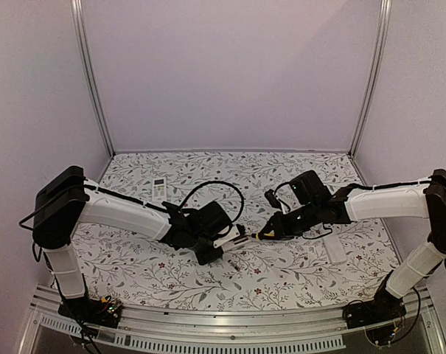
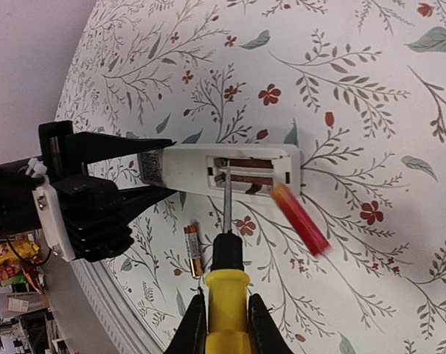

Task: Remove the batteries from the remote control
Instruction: Remove the battery from the remote control without the battery cover.

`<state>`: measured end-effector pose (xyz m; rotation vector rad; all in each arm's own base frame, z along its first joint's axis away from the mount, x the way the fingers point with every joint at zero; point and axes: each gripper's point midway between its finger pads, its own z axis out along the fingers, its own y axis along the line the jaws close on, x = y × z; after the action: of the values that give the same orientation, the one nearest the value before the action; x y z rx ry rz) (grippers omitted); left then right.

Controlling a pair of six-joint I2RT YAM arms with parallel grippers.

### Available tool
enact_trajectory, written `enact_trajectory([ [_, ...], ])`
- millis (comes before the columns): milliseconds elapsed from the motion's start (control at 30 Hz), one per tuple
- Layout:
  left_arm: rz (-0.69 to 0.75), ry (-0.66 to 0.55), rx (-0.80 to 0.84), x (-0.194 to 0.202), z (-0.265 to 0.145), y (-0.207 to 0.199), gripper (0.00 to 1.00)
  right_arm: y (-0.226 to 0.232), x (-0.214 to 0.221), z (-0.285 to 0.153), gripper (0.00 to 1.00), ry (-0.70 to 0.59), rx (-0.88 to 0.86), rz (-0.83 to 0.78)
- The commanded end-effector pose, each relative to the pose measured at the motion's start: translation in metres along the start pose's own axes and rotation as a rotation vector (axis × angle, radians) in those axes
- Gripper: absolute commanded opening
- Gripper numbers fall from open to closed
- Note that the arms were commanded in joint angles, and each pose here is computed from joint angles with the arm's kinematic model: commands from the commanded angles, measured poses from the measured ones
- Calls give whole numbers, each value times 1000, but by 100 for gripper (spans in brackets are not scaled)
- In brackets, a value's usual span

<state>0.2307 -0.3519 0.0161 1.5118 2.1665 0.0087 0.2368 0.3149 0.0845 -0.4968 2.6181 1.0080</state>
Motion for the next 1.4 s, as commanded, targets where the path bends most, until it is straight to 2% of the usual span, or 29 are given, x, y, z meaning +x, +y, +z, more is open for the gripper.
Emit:
enact_trajectory([
  [0,69,96,90,28,18,-33,11,42,9,2,0,50,-191,-67],
  [567,69,99,89,28,19,-33,11,27,-9,-12,0,-53,-55,-68],
  [700,68,95,88,27,17,-33,14,17,-18,-21,0,-114,27,-52],
  [800,64,94,78,26,17,-31,24,7,-26,-30,0,-165,89,-36],
  [867,56,87,67,24,16,-28,36,0,-29,-37,0,-193,125,-19],
  [967,48,60,53,18,11,-25,58,-9,-31,-44,0,-226,160,8],
  [1033,36,41,46,14,7,-21,67,-14,-31,-47,0,-243,182,24],
  [1200,-9,-23,25,-2,-5,-9,74,-31,-28,-53,0,-274,251,71],
  [1367,-115,-143,-7,-25,-32,25,77,-44,-26,-51,0,-305,288,102],
])
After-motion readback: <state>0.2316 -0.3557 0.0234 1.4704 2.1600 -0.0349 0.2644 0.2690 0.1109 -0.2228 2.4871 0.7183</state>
